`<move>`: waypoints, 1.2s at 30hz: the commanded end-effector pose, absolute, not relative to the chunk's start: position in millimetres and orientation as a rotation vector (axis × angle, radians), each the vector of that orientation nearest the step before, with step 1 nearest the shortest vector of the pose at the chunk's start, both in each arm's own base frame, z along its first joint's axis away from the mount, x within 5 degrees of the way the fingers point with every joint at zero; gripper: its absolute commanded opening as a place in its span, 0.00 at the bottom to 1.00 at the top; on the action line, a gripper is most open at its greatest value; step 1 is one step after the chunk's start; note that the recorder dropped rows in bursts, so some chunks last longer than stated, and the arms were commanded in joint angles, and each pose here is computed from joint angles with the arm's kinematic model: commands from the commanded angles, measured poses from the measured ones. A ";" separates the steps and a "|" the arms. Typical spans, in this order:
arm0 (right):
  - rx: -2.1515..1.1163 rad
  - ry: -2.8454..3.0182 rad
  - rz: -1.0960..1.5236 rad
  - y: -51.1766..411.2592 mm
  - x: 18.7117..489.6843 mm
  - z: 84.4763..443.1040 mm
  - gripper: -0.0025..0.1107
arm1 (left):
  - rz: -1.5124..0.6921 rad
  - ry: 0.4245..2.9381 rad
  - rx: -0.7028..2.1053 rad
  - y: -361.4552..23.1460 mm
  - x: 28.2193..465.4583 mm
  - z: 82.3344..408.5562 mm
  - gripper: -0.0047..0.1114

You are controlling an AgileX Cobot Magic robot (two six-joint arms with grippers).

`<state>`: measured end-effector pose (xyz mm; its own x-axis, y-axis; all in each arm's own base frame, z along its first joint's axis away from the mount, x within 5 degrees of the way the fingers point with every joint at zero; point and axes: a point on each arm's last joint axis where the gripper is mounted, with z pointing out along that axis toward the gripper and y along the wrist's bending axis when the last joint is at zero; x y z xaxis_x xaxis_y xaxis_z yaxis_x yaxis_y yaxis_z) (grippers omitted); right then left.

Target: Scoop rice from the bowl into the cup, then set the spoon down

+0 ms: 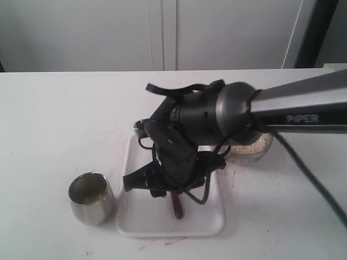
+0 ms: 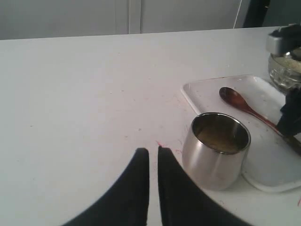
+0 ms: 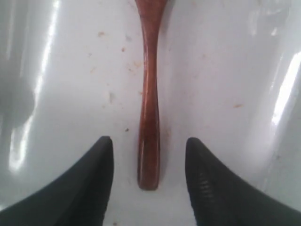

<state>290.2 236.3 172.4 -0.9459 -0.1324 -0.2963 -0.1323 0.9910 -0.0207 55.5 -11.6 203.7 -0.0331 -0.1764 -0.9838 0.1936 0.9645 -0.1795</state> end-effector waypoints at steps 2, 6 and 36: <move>-0.347 2.787 -0.028 224.6 268.6 223.8 0.43 | -0.307 1.567 0.009 -11.7 55.3 206.4 0.16; -0.428 2.771 -0.060 208.3 242.5 253.9 0.41 | -0.307 1.567 0.009 -11.7 55.3 206.4 0.16; -0.345 2.541 0.341 65.8 68.6 311.9 0.02 | -0.307 1.567 0.009 -11.7 55.3 206.4 0.16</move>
<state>70.8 68.4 312.1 -0.8268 -0.1670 -0.5371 -0.2969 0.9407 0.1644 55.5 -11.6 203.7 -0.0331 -0.1764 -0.9838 0.1936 0.9645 -0.1795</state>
